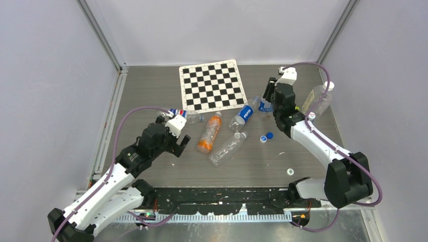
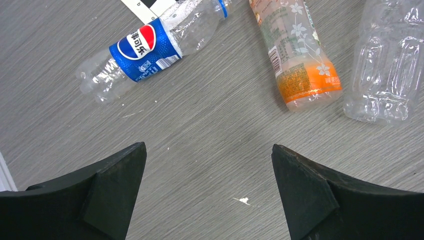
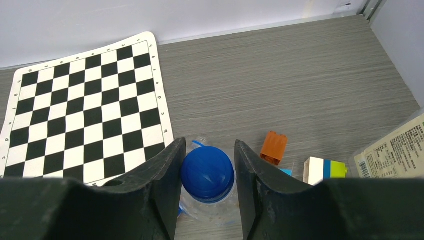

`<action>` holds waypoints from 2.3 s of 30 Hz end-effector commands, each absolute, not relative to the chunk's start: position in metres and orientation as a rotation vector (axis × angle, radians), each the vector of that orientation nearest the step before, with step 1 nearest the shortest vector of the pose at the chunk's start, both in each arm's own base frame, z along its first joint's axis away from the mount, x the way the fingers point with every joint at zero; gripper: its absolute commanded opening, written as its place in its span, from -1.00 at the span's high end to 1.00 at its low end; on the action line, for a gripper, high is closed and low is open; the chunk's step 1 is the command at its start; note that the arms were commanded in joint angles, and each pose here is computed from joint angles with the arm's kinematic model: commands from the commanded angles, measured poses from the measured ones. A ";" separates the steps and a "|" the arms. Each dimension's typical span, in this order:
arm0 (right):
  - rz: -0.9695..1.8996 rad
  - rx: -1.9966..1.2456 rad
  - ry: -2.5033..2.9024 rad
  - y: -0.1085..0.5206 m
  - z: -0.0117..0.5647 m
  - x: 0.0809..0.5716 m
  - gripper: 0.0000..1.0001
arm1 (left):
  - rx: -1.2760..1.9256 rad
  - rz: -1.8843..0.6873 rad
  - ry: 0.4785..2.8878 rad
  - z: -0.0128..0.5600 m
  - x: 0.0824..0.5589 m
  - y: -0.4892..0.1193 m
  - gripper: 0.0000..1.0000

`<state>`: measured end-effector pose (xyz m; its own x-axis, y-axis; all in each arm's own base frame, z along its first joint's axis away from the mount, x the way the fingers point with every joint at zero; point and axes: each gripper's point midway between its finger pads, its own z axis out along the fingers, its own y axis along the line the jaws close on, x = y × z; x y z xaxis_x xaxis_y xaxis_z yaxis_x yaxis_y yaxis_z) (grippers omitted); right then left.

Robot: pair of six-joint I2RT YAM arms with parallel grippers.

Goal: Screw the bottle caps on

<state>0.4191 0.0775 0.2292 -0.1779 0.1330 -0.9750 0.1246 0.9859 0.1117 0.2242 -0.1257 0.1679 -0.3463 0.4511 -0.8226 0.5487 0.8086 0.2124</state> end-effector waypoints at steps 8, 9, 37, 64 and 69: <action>0.042 0.186 1.722 0.078 0.235 0.411 -0.12 | 0.737 -0.153 1.940 0.178 0.228 -0.132 -0.99; 0.042 0.186 1.721 0.078 0.236 0.411 -0.14 | 0.739 -0.154 1.940 0.177 0.228 -0.133 -0.99; 0.014 0.183 1.711 0.076 0.247 0.417 -0.19 | 0.753 -0.163 1.950 0.174 0.228 -0.135 -0.99; 0.023 0.192 1.653 0.071 0.276 0.408 -0.47 | 0.753 -0.164 1.952 0.174 0.227 -0.134 -0.99; 0.019 0.186 1.642 0.069 0.285 0.404 -0.53 | 0.755 -0.165 1.958 0.173 0.226 -0.134 -0.99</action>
